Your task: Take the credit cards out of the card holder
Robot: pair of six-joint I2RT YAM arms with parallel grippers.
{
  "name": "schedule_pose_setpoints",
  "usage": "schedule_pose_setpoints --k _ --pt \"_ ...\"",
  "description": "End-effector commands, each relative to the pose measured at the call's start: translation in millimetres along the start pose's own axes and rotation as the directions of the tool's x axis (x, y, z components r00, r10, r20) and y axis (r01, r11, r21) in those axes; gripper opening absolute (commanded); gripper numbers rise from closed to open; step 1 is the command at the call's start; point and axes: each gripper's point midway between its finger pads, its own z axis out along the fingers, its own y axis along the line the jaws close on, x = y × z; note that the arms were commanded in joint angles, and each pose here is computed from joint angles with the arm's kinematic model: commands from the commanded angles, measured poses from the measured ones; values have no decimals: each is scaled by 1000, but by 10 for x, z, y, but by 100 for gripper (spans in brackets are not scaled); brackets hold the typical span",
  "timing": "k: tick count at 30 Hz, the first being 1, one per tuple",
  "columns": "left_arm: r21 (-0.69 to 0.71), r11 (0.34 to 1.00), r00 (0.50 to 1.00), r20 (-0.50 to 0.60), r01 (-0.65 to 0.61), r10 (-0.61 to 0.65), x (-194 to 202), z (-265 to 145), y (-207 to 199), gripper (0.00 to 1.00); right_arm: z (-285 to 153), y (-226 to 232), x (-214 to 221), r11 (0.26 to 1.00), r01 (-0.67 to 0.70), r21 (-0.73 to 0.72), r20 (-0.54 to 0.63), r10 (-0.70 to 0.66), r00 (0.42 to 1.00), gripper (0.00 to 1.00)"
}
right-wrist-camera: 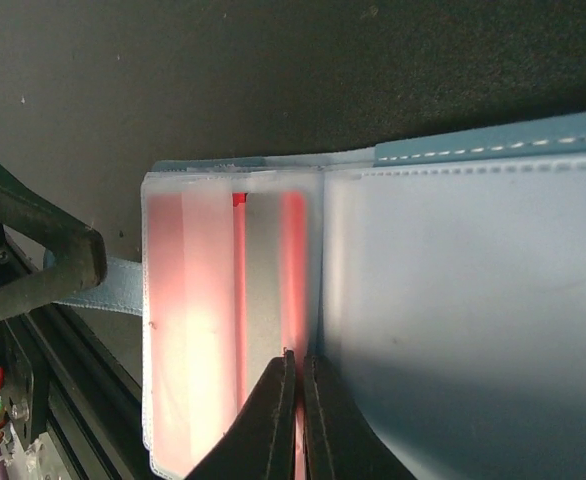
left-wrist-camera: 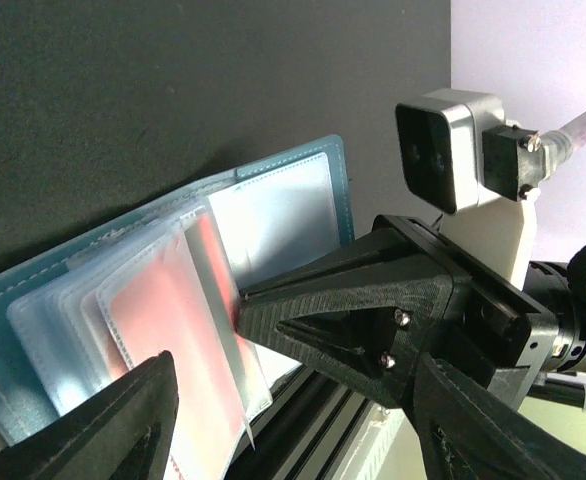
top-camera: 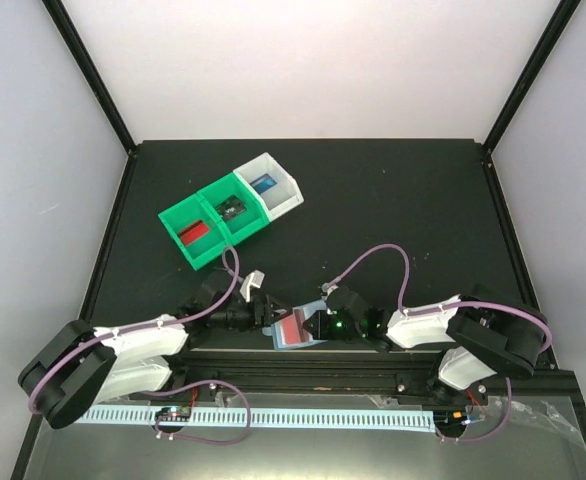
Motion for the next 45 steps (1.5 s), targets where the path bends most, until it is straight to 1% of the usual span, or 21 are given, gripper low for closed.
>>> schedule_pose_setpoints --k 1,10,25,37,41,45 --pt "33 998 998 38 -54 53 -140 33 -174 66 8 -70 47 1000 -4 15 -3 4 1000 6" --pt "4 999 998 29 -54 54 -115 39 -100 70 -23 -57 23 1000 -4 14 9 4 1000 6" --pt "-16 999 999 7 -39 39 -94 64 -58 72 -44 -74 14 1000 -6 27 16 5 1000 6" --pt "-21 999 1000 -6 -31 31 -86 96 -28 72 -73 -62 -27 999 -10 30 36 9 999 6" --pt "-2 1000 999 -9 -31 31 -92 115 -59 72 -72 -58 -28 1000 -10 28 36 9 999 6" --pt "13 999 999 -15 -29 29 -102 141 -88 68 -66 -50 -29 1000 -10 23 34 9 999 6"
